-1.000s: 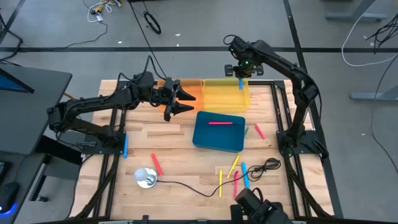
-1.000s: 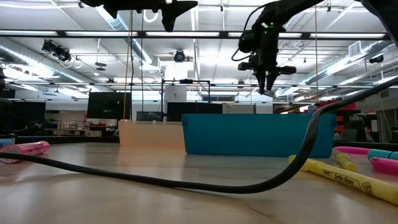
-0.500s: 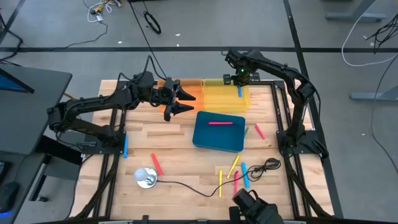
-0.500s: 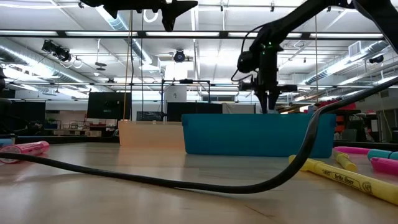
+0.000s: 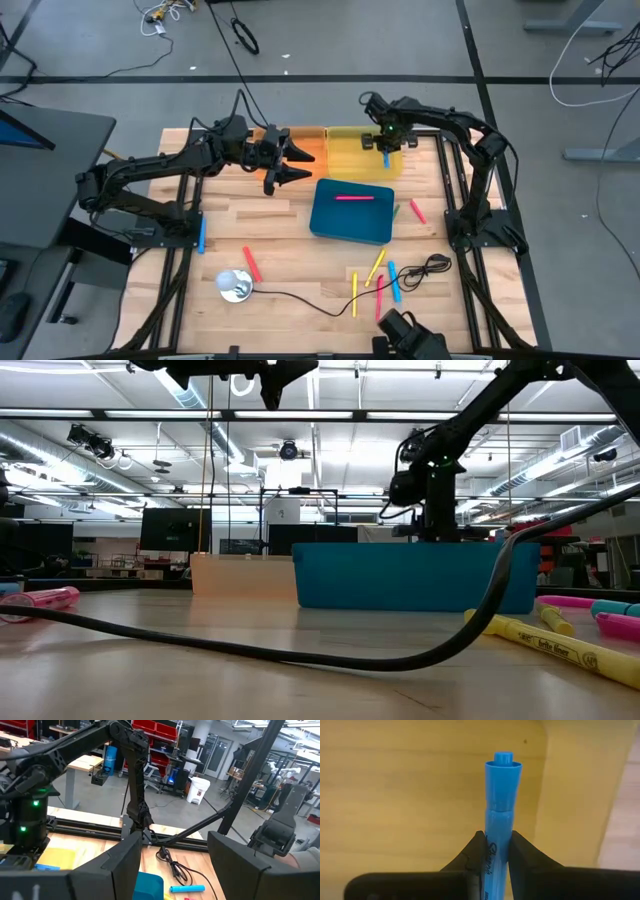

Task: Pick & Place Markers
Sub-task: Put the blue marker into the transparent yellow bin, then put the pink marker into the yellow transparent bin

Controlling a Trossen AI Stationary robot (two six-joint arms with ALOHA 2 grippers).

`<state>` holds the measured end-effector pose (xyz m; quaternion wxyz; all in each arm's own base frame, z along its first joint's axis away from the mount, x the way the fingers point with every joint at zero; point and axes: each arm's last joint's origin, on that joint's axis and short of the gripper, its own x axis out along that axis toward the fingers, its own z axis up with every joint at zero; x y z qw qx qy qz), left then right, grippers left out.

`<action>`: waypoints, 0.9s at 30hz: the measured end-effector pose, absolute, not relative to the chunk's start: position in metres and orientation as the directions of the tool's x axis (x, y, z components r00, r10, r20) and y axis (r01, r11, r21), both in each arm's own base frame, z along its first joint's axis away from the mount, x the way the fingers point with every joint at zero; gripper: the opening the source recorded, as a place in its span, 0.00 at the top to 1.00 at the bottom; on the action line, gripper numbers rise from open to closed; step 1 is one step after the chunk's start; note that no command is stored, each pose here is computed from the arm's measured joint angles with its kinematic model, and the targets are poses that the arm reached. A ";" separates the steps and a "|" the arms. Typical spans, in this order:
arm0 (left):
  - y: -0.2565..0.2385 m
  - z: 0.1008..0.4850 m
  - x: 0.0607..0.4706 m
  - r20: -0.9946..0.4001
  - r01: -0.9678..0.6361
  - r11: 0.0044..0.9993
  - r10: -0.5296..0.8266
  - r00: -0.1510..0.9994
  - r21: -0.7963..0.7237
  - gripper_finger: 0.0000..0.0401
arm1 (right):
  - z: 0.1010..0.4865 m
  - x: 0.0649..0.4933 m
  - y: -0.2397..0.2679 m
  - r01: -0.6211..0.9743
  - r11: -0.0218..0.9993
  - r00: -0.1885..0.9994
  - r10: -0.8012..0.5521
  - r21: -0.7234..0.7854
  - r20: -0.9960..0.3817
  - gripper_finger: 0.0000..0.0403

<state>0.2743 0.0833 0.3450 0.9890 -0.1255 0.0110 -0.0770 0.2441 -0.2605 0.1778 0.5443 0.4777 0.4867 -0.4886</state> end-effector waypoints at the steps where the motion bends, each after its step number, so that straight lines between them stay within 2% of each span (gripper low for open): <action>1: 0.083 0.345 0.274 -0.003 0.149 0.957 -0.155 0.988 -0.250 0.42 | 0.176 0.244 -0.260 0.997 0.067 0.050 -0.067 0.045 -0.996 0.89; 8: 0.083 0.345 0.274 -0.003 0.149 0.957 -0.155 0.988 -0.250 0.42 | 0.173 0.243 -0.260 0.995 0.089 0.055 -0.071 0.049 -0.996 0.88; 14: 0.083 0.345 0.274 -0.003 0.149 0.957 -0.155 0.988 -0.250 0.42 | 0.173 0.241 -0.263 0.995 0.076 0.068 -0.065 0.063 -0.996 0.68; 18: 0.083 0.345 0.274 -0.003 0.149 0.957 -0.155 0.988 -0.250 0.42 | 0.173 0.240 -0.264 0.995 0.070 0.081 -0.053 0.077 -0.995 0.59; 27: 0.083 0.345 0.274 -0.003 0.149 0.957 -0.155 0.988 -0.250 0.42 | 0.173 0.241 -0.264 0.994 0.068 0.090 -0.059 0.086 -0.994 0.59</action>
